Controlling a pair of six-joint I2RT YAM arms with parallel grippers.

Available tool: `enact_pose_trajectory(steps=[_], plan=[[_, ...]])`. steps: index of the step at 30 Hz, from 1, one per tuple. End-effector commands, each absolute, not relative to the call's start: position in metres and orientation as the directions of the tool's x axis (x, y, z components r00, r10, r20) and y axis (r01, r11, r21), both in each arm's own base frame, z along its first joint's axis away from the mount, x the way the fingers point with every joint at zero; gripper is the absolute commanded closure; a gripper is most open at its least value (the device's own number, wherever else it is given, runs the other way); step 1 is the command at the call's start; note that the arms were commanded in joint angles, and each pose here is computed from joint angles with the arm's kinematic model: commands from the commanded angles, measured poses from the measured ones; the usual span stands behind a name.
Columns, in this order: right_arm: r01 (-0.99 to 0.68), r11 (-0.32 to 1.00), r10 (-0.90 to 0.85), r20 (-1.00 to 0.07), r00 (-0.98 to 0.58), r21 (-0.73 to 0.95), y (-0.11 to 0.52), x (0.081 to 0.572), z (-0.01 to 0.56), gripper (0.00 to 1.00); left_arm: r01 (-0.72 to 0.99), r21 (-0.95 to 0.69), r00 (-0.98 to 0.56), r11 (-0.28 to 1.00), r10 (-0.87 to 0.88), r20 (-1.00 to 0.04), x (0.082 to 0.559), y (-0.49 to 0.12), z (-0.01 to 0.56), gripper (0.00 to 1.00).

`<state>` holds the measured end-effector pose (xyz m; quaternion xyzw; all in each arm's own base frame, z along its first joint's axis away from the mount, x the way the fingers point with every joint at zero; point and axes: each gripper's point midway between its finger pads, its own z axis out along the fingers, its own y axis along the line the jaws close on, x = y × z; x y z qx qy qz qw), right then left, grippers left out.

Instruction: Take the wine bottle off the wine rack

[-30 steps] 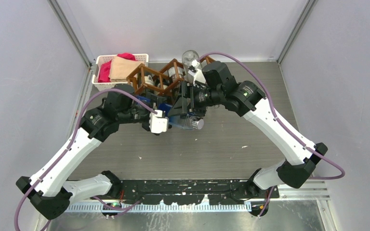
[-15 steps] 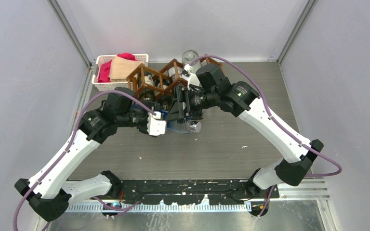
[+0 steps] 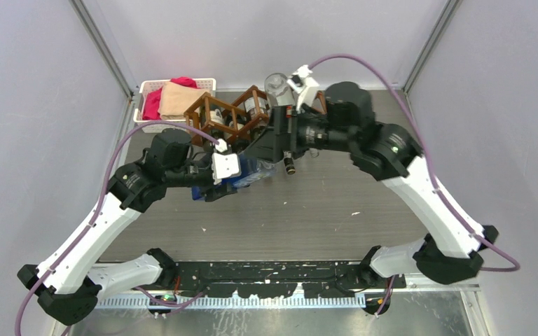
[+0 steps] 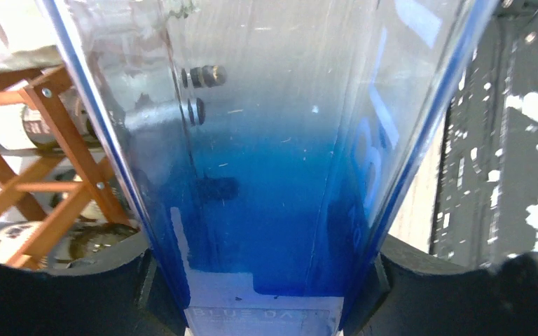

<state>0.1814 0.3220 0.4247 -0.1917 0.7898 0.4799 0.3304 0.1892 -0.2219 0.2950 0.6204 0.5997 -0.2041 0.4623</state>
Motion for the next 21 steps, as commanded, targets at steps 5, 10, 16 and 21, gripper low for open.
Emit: enact_pose_trajectory(steps=[5, 10, 16, 21], plan=[[-0.755, 0.462, 0.231, -0.885, -0.404, 0.465, 0.265, 0.169, 0.521, 0.0, 0.936, 0.15, 0.084, 0.317, 0.21, -0.974, 0.173, -0.24, 0.394, 1.0], [-0.809, 0.403, 0.207, -0.904, -0.374, 0.427, 0.26, 0.15, 0.521, 0.0, 0.955, 0.004, -0.035, 0.296, 0.124, -0.992, 0.161, -0.247, 0.417, 1.0], [-0.845, 0.317, 0.108, -0.902, -0.419, 0.431, 0.283, 0.143, 0.502, 0.0, 0.973, -0.139, -0.156, 0.185, 0.078, -0.985, 0.142, -0.256, 0.441, 1.0], [-0.871, 0.226, 0.099, -0.9, -0.425, 0.436, 0.307, 0.145, 0.499, 0.0, 0.969, -0.218, -0.222, 0.115, 0.026, -0.975, 0.131, -0.262, 0.457, 1.0]])
